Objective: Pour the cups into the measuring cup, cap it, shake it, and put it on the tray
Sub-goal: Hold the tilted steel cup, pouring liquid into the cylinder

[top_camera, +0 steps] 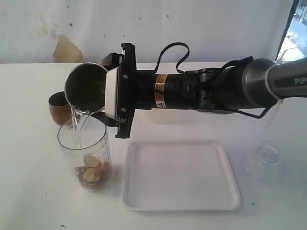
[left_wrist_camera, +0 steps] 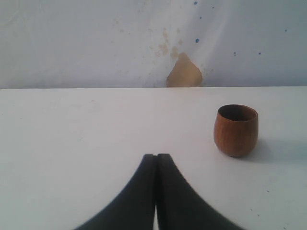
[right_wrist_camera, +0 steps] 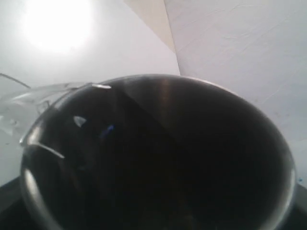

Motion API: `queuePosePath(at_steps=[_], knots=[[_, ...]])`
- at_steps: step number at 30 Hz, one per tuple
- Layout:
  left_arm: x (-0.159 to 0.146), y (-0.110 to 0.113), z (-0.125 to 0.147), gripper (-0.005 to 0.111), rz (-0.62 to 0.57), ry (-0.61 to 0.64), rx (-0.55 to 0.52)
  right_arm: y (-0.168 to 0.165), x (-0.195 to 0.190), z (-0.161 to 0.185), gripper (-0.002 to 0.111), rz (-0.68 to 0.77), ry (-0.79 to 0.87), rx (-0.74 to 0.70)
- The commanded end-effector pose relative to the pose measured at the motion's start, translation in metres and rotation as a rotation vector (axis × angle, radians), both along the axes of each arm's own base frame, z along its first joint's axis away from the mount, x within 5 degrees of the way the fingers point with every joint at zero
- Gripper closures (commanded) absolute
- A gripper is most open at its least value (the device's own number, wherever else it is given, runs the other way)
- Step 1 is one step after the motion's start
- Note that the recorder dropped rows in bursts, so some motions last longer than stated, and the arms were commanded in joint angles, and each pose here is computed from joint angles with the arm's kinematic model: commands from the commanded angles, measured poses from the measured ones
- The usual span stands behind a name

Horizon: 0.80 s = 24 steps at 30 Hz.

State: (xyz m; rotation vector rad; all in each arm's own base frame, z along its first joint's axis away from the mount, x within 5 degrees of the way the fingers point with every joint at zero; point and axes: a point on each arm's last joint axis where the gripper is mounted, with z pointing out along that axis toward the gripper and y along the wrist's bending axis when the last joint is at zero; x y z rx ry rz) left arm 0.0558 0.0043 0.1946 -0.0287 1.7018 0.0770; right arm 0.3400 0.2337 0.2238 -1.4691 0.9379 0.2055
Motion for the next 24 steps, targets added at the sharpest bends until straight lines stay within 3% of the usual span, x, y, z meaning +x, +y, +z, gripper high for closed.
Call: queuePosePath(at_steps=[1,24], knots=[[-0.0001,-0.0003,0.0,0.107,-0.006,-0.014,0.005,0.0034,-0.0005,0.0212,0.108,0.02,-0.074,0.061],[-0.0001,-0.0003,0.0,0.107,-0.006,-0.014,0.005,0.0032,0.0005,0.0212,0.108,0.022,-0.146,0.021]])
